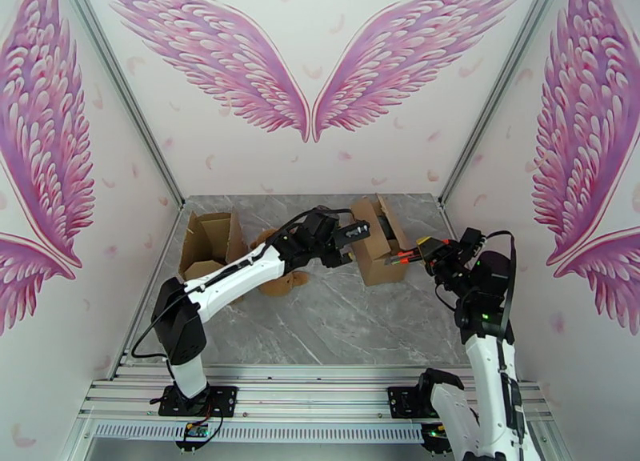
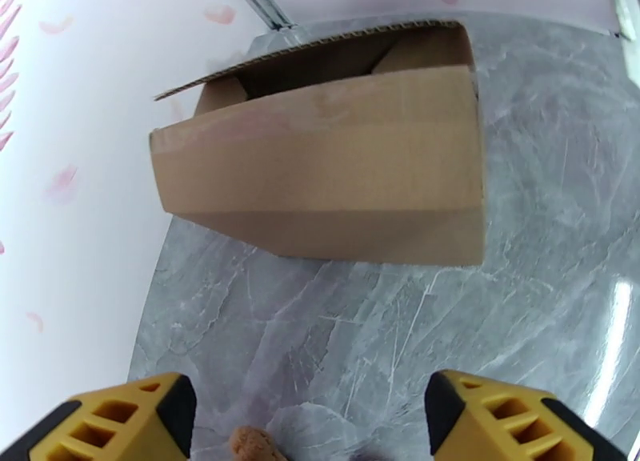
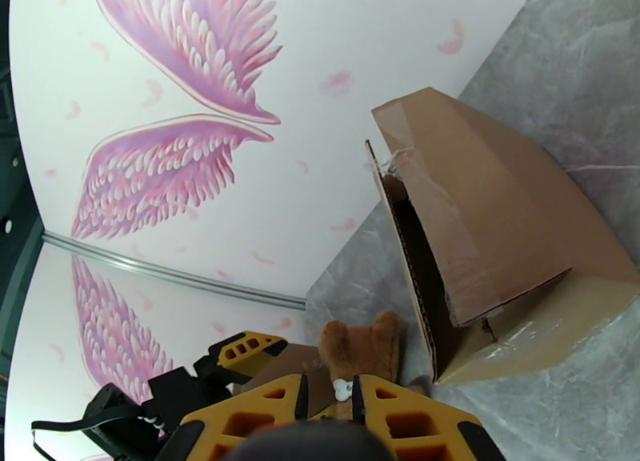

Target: Unpack the express box

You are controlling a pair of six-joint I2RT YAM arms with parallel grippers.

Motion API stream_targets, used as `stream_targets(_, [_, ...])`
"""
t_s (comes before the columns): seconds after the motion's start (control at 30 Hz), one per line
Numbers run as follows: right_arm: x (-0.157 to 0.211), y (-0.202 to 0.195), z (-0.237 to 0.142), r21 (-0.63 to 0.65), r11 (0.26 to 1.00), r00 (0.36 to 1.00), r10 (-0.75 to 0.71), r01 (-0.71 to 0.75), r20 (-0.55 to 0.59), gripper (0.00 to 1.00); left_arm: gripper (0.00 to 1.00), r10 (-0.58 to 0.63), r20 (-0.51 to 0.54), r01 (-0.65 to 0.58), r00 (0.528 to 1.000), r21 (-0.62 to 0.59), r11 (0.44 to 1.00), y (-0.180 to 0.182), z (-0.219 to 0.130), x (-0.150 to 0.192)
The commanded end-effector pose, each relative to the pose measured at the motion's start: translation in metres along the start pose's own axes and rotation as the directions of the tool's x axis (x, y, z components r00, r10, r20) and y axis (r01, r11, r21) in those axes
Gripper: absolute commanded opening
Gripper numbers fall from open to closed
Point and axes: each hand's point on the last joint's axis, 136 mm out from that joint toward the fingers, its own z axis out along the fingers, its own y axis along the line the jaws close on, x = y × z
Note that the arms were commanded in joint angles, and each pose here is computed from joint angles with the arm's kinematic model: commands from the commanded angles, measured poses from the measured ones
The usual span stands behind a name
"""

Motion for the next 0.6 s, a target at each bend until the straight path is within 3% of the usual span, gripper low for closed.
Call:
stream_targets(0.0, [-0.035, 0.024, 0.001, -0.084, 0.996, 0.997, 0.010, -0.004, 0.070, 0.00, 0.81, -0.144, 0.038, 0.145, 0.989, -0.043, 0.988, 0.009, -0.024, -0.003])
stream_targets(0.2, [-0.094, 0.002, 0.028, -0.158, 0.978, 0.984, 0.154, -0.139, 0.085, 0.00, 0.81, -0.268, 0.055, 0.271, 0.962, -0.056, 0.961, 0.006, -0.044, 0.007])
stream_targets(0.33, [-0.113, -0.031, 0.037, -0.147, 0.966, 0.972, 0.223, -0.210, 0.077, 0.00, 0.81, -0.317, 0.058, 0.320, 0.947, -0.059, 0.946, 0.000, -0.052, 0.018])
stream_targets(0.57, [-0.127, -0.108, 0.044, -0.020, 0.964, 0.951, 0.264, -0.264, 0.161, 0.00, 0.81, -0.338, 0.040, 0.340, 0.940, -0.065, 0.938, -0.007, -0.054, 0.030])
